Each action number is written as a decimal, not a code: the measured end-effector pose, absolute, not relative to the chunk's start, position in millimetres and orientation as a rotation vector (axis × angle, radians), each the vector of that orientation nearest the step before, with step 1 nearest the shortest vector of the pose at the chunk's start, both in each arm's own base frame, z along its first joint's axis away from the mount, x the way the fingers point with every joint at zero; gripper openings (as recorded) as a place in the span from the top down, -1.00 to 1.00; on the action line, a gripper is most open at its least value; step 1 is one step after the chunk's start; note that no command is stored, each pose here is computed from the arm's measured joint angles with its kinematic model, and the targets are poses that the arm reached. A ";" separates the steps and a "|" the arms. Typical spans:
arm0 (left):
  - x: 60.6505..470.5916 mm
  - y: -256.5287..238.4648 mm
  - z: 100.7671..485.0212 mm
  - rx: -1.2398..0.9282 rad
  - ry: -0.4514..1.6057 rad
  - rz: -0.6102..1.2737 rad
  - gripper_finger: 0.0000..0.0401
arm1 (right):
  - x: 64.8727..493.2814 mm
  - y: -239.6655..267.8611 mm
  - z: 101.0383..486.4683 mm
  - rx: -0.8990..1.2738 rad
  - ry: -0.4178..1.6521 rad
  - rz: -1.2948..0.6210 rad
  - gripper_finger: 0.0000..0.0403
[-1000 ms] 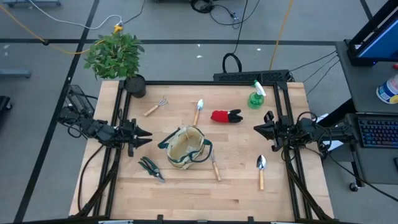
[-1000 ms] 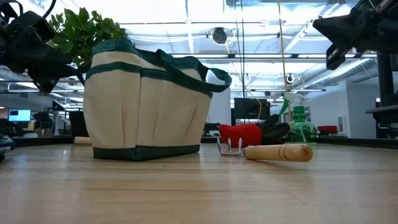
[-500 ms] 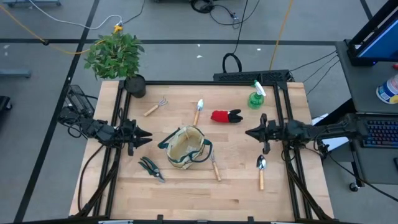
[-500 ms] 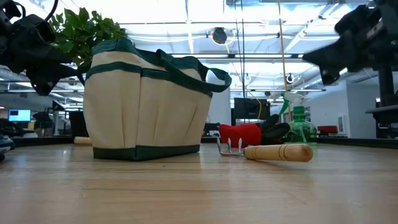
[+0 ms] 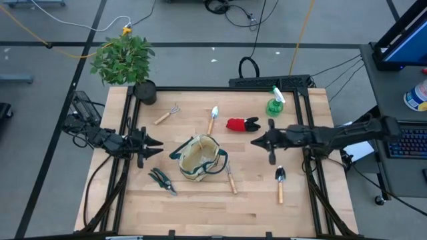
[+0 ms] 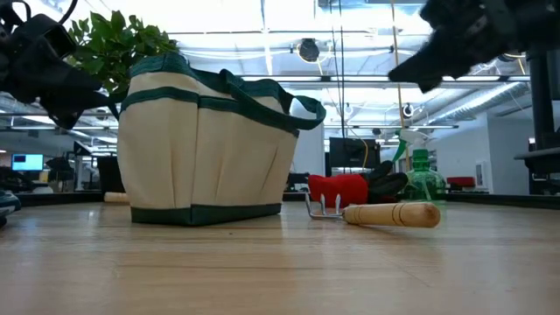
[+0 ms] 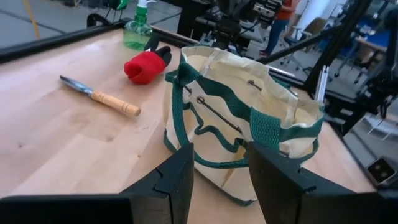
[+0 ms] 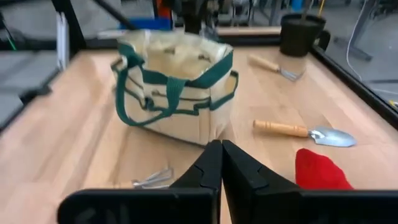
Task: Pick & Place Garden tools in Gardening bag
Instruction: Put the red glove into the brown bag
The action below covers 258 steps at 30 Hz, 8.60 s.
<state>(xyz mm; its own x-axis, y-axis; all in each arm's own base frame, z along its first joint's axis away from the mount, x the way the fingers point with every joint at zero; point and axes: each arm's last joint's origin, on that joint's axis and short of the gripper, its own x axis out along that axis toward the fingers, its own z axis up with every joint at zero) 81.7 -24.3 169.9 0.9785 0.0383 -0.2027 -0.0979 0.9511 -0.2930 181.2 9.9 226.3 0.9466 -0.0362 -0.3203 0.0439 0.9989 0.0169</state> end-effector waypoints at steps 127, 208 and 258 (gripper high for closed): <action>81.7 -24.3 170.0 -0.220 0.199 0.061 0.23 | 251.9 -55.1 365.0 0.214 0.071 0.380 0.86; 81.7 -24.3 170.0 -0.217 0.199 0.060 0.23 | 368.3 13.1 365.1 -0.652 0.013 0.467 0.84; 81.7 -24.3 170.1 -0.128 0.201 0.051 0.23 | 436.6 -3.5 257.0 -0.554 0.721 0.512 0.82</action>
